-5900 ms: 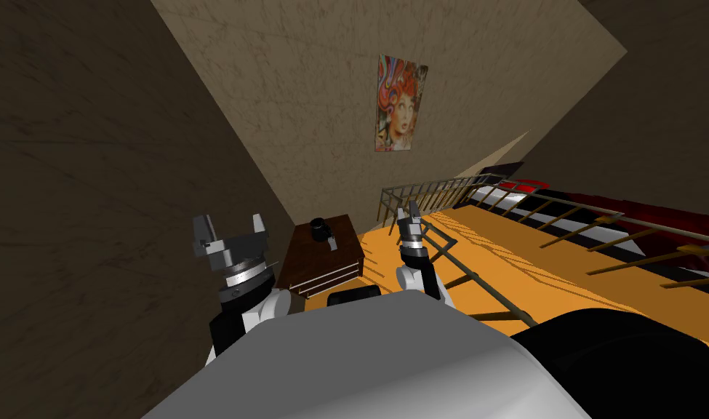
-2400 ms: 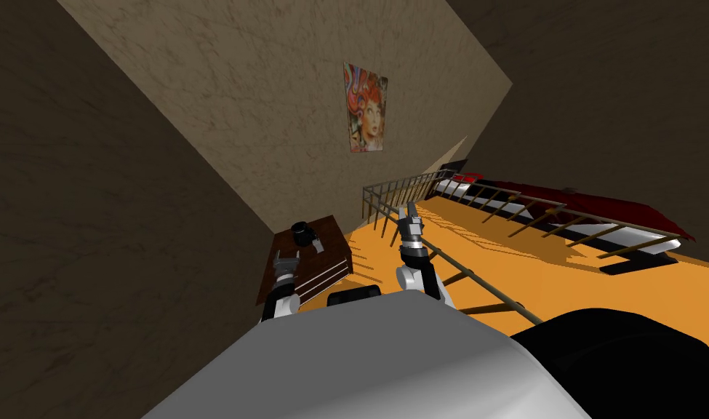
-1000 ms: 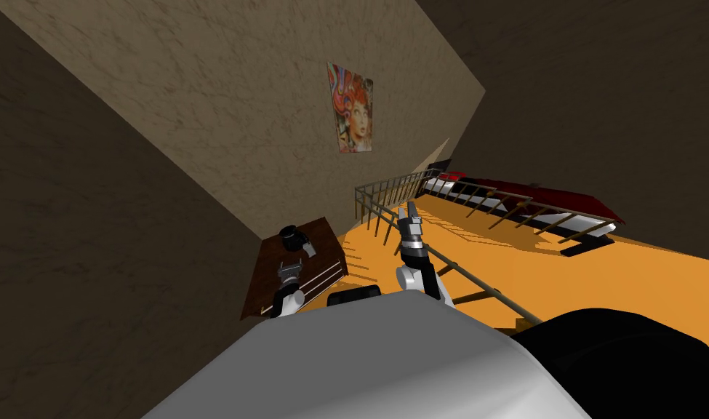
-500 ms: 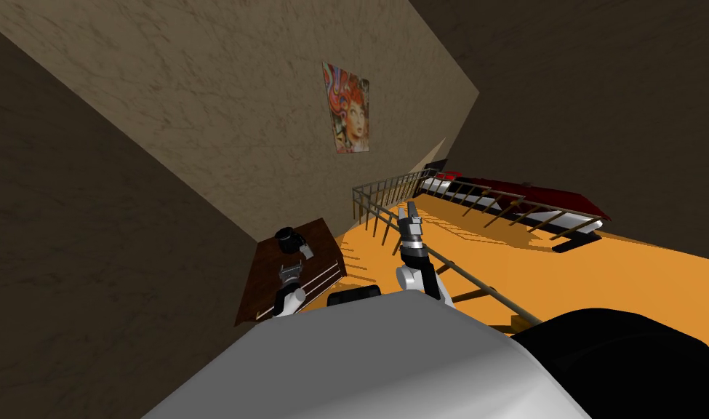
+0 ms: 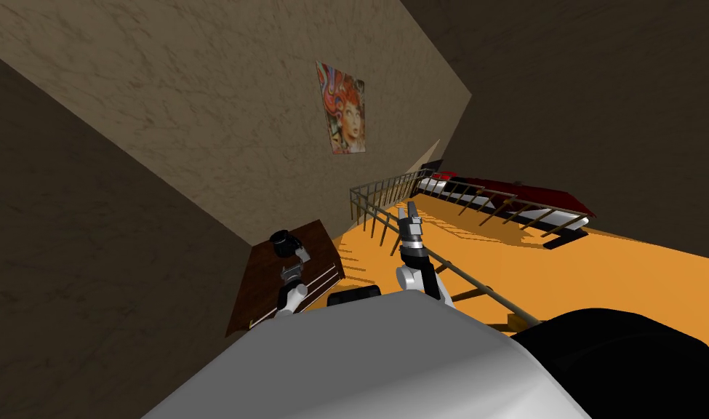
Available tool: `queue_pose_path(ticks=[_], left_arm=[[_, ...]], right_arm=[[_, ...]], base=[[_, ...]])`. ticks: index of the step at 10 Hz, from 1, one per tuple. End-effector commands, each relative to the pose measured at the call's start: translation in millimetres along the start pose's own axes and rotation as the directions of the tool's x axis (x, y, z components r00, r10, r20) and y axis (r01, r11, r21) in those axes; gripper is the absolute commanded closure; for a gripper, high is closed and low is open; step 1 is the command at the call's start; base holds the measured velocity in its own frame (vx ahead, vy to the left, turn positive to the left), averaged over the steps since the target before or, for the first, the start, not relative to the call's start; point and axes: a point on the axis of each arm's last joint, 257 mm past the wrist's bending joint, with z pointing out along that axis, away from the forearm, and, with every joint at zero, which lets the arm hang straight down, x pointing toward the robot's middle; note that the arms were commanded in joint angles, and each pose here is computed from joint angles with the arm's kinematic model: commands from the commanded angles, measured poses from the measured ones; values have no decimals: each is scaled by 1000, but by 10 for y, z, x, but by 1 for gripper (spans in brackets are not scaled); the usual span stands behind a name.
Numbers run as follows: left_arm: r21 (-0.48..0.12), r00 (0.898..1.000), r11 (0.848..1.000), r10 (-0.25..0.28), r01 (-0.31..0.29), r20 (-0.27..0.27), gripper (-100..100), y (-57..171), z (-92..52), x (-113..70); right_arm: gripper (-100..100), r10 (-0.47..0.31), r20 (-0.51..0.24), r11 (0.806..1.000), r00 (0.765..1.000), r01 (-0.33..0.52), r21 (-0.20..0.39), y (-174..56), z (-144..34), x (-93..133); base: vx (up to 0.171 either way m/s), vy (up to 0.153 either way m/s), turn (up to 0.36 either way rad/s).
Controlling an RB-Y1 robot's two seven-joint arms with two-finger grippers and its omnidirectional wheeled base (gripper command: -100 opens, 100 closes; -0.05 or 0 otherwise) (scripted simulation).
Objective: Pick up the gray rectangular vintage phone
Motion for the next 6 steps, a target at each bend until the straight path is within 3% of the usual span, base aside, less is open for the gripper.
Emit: queue_pose_path(ticks=[1, 6], left_arm=[[13, 998, 998, -61, 60, 20, -100, 29, 47, -26], [40, 980, 980, -195, 194, 26, -100, 154, 211, 104]], right_arm=[[0, 0, 0, 1000, 1000, 0, 0, 0, 0, 0], [0, 0, 0, 1000, 1000, 0, 0, 0, 0, 0]], base=[[58, -22, -42], [68, -9, -31]])
